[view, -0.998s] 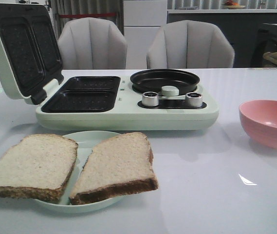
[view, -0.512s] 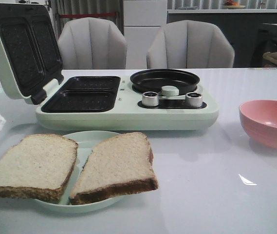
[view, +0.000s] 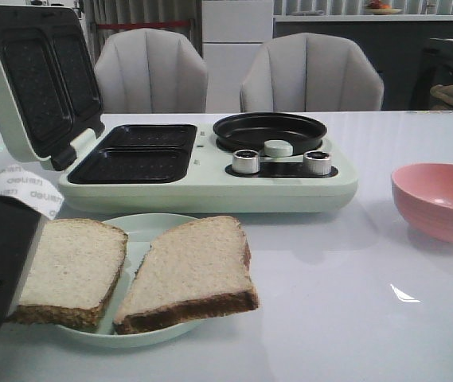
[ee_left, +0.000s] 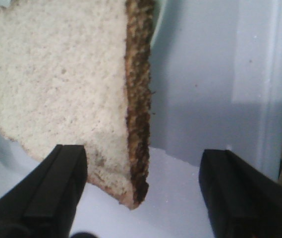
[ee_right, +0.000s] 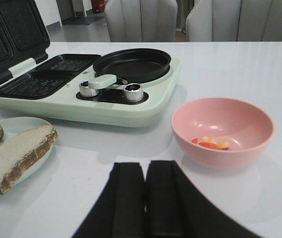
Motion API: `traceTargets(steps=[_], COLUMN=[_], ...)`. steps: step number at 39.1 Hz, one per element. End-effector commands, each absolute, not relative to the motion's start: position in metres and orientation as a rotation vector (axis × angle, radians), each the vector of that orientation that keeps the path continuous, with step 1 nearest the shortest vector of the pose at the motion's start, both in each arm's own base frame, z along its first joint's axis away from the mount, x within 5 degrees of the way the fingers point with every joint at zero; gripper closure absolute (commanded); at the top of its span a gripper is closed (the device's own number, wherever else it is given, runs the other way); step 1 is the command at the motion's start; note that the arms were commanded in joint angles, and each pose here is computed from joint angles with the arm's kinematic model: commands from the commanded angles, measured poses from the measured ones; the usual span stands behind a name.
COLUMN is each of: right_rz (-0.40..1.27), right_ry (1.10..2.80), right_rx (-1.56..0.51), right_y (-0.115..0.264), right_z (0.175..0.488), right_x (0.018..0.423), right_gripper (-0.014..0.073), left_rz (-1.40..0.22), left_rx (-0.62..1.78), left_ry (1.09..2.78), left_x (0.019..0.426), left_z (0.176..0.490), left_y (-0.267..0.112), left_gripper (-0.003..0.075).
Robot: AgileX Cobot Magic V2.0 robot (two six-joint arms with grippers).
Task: Make breakfast with bread and shrimp
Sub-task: 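Grasp the bread slice nearest the left gripper by its edge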
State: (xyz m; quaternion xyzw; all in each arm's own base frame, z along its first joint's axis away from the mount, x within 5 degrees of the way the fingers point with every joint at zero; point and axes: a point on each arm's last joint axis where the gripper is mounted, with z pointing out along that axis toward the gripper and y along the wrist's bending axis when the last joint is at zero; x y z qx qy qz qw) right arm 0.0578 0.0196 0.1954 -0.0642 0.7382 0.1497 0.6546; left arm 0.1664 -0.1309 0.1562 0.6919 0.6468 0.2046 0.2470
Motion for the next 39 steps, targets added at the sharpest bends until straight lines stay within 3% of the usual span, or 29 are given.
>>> traceTargets(steps=[1,21,25,31,39], right_rz=[0.335,0.335,0.335,0.335,0.335], right_ry=[1.585,1.585,1.585,1.585,1.585], right_rx=[-0.126,-0.126,-0.126,-0.126,-0.126], right_y=[0.018,0.018,0.018,0.018,0.018], right_z=[0.211,0.211,0.211,0.211,0.211], right_x=[0.059,0.059,0.059,0.059,0.059], right_gripper=[0.0456,0.0456,0.0456,0.0456,0.0456], left_rz=[0.569,0.631,0.661,0.651,0.679], left_rx=[1.869,1.857,1.878,1.877,1.843], left_ry=[1.732,1.758,1.768,1.782,1.788], left_x=[0.172,0.193,0.195,0.195,0.197], left_z=[0.162,0.153,0.148,0.146,0.152], left_y=[-0.136,-0.139,-0.138,-0.139,-0.139], left_gripper=[0.0208,0.0224,0.0334,0.0607,0.0602])
